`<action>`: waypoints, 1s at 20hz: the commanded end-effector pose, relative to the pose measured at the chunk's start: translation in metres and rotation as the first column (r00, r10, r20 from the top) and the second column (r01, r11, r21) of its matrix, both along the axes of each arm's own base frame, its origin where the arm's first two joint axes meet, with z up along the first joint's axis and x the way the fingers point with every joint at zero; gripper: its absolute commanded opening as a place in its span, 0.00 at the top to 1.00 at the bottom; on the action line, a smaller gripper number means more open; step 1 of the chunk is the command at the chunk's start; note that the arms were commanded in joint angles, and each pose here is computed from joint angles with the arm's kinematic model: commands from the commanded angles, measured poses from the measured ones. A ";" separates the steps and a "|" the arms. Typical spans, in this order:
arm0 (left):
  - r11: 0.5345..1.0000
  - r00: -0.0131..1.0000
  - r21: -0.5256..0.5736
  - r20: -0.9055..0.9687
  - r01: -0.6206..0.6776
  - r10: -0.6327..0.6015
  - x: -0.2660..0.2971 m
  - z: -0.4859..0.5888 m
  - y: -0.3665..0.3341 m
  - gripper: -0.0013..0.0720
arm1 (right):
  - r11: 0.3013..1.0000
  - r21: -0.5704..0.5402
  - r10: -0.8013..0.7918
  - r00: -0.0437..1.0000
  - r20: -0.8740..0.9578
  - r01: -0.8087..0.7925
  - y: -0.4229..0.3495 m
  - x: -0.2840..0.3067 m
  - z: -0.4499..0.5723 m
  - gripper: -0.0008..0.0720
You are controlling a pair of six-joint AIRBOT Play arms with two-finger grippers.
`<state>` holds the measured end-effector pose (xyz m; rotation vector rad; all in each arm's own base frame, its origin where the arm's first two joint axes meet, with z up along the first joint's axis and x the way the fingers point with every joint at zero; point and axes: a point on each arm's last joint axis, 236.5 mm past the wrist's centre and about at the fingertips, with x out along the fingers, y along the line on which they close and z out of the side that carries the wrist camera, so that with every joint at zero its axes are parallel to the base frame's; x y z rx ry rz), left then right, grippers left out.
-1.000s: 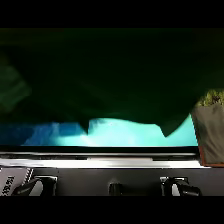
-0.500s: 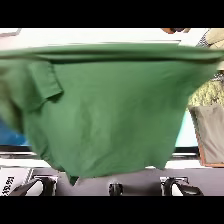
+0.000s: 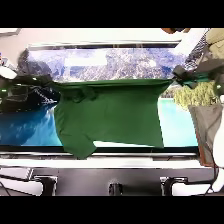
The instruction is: Fold the clothes and pants, and hang the long-sleeved shirts on hangers.
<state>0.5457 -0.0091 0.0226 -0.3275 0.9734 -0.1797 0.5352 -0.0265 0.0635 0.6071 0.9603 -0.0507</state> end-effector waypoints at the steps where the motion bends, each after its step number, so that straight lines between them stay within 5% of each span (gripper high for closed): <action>1: 1.000 0.999 0.015 0.029 -0.024 0.024 0.035 -0.055 -0.010 0.96 | 0.999 0.001 -0.050 0.998 0.030 0.050 -0.013 0.038 -0.054 0.95; 16: 0.991 0.927 -0.070 -0.349 0.116 -0.133 -0.057 -0.086 -0.011 0.96 | 0.985 0.100 0.168 0.889 -0.426 -0.138 0.035 -0.066 -0.104 0.95; 20: 0.988 0.909 -0.087 -0.389 0.127 -0.151 -0.066 -0.093 -0.014 0.96 | 0.987 -0.009 0.132 0.831 -0.541 -0.162 0.036 -0.087 -0.122 0.95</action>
